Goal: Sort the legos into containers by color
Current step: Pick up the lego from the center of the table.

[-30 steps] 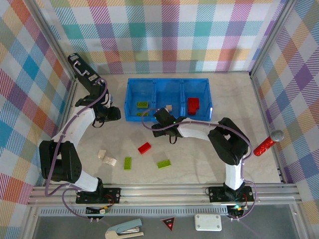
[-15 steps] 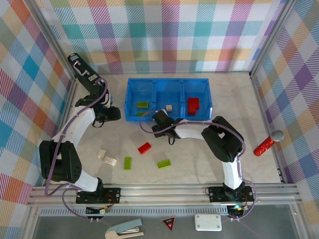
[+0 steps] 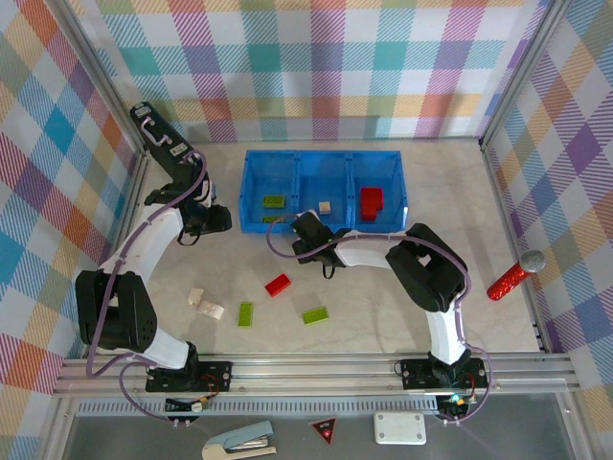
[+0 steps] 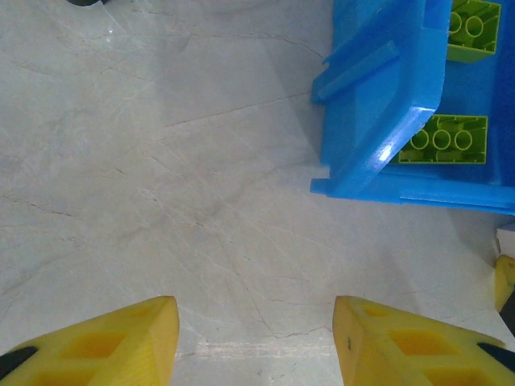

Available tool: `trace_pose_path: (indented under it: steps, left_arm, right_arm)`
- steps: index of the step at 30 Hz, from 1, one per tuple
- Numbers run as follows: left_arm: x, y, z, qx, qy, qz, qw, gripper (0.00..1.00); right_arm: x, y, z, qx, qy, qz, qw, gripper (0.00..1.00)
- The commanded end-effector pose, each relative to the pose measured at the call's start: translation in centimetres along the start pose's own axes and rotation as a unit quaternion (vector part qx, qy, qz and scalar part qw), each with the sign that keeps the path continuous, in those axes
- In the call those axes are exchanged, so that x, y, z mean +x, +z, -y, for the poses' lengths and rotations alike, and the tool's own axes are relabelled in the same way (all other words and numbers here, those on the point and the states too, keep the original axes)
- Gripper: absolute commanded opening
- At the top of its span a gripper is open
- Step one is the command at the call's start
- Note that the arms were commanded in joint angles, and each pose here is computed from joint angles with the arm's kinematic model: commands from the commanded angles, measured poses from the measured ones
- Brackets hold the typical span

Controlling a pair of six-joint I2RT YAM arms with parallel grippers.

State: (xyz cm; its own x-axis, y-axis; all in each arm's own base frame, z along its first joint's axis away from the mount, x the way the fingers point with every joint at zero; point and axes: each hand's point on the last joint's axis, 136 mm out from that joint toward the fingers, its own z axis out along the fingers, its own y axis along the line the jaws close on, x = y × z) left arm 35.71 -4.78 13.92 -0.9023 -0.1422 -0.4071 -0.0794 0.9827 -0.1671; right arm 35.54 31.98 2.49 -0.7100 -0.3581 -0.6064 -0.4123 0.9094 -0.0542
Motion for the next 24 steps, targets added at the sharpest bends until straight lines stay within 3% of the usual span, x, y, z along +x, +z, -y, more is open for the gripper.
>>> trace_pose_path:
  steps: [1, 12, 24]
  left_arm:
    - [0.0, -0.4, -0.1, -0.005, 0.008, 0.005, 1.000, 0.54]
    - [-0.1, -0.5, 0.1, 0.000, 0.008, 0.007, 1.000, 0.53]
    - [-0.1, -0.7, 0.1, 0.000, 0.008, 0.010, 1.000, 0.53]
  right_arm:
    - [0.6, 0.4, 0.1, 0.002, 0.005, 0.004, 1.000, 0.60]
    - [2.6, -3.0, -1.1, 0.002, 0.021, -0.031, 0.999, 0.58]
    - [4.7, -7.5, -0.3, 0.029, 0.130, -0.121, 0.984, 0.53]
